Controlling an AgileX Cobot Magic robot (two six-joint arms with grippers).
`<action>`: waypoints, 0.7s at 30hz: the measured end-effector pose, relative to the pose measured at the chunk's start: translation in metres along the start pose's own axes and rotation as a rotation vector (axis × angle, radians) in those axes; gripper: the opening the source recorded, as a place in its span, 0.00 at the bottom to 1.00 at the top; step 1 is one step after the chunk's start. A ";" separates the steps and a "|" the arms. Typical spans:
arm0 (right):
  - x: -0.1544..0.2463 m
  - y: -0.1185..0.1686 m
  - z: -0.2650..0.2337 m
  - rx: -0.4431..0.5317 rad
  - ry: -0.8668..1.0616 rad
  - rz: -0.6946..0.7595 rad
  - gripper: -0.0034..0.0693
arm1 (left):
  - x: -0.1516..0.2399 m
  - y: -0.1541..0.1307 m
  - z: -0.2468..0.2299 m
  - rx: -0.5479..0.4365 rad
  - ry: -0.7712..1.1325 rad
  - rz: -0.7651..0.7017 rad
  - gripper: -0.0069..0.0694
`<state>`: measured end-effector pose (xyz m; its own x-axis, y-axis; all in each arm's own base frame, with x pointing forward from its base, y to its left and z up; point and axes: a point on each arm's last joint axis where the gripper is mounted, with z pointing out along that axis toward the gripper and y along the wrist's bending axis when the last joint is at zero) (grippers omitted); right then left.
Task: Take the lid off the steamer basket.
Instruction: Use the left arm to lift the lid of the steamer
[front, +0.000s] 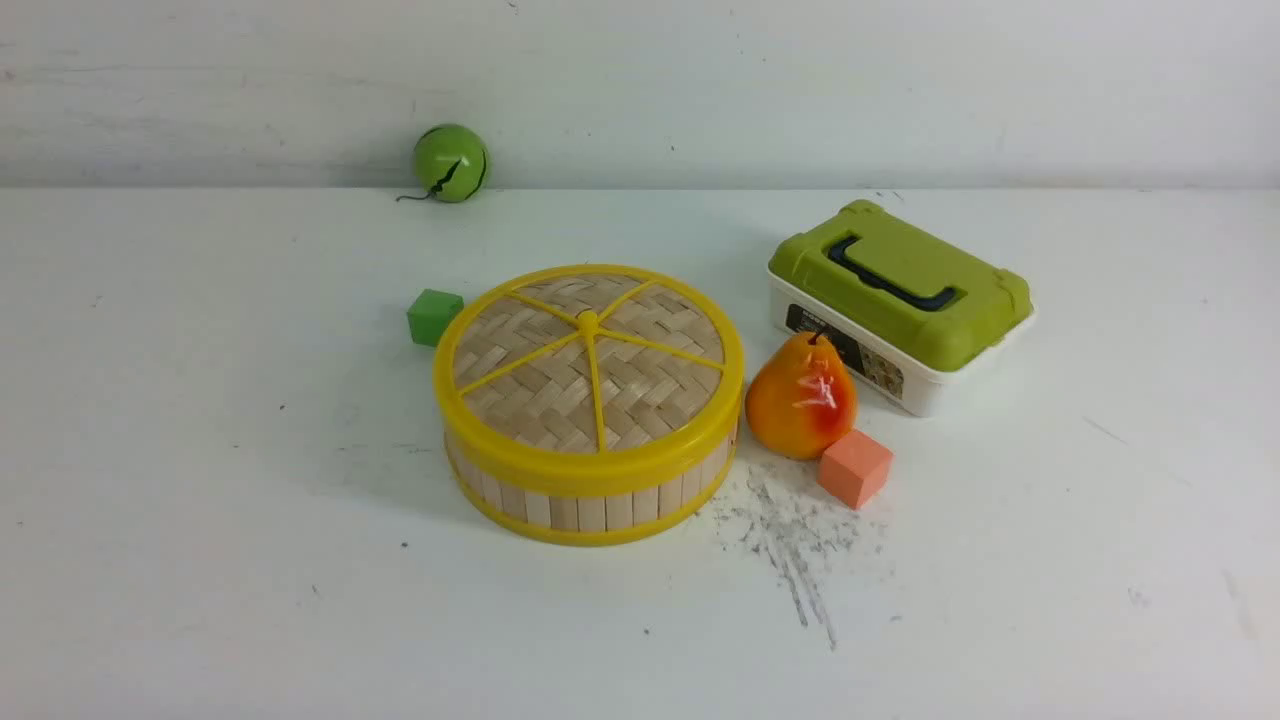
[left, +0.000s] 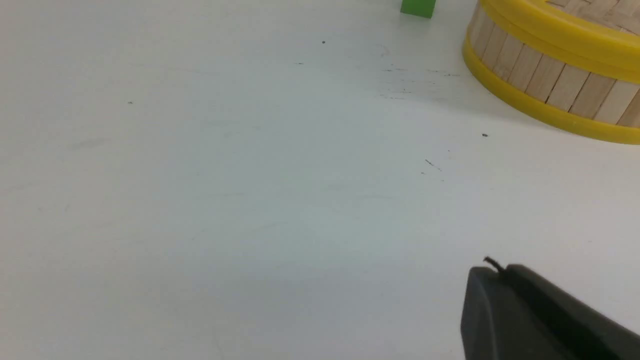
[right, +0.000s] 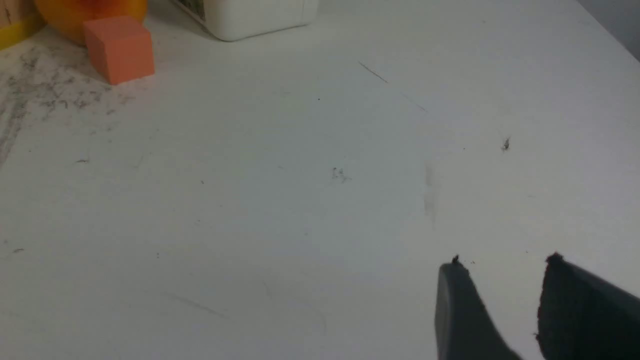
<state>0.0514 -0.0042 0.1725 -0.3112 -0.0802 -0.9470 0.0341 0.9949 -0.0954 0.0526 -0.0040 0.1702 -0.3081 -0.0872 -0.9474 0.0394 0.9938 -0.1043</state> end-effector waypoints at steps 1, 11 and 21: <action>0.000 0.000 0.000 0.000 0.000 0.000 0.38 | 0.000 0.000 0.000 0.000 0.000 0.000 0.09; 0.000 0.000 0.000 0.000 0.000 0.000 0.38 | 0.000 0.000 0.000 0.000 0.000 0.000 0.11; 0.000 0.000 0.000 0.000 0.000 0.000 0.38 | 0.000 0.000 0.000 0.000 0.000 0.000 0.11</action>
<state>0.0514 -0.0042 0.1725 -0.3112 -0.0802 -0.9470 0.0341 0.9949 -0.0954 0.0526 -0.0040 0.1702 -0.3081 -0.0872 -0.9474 0.0394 0.9938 -0.1043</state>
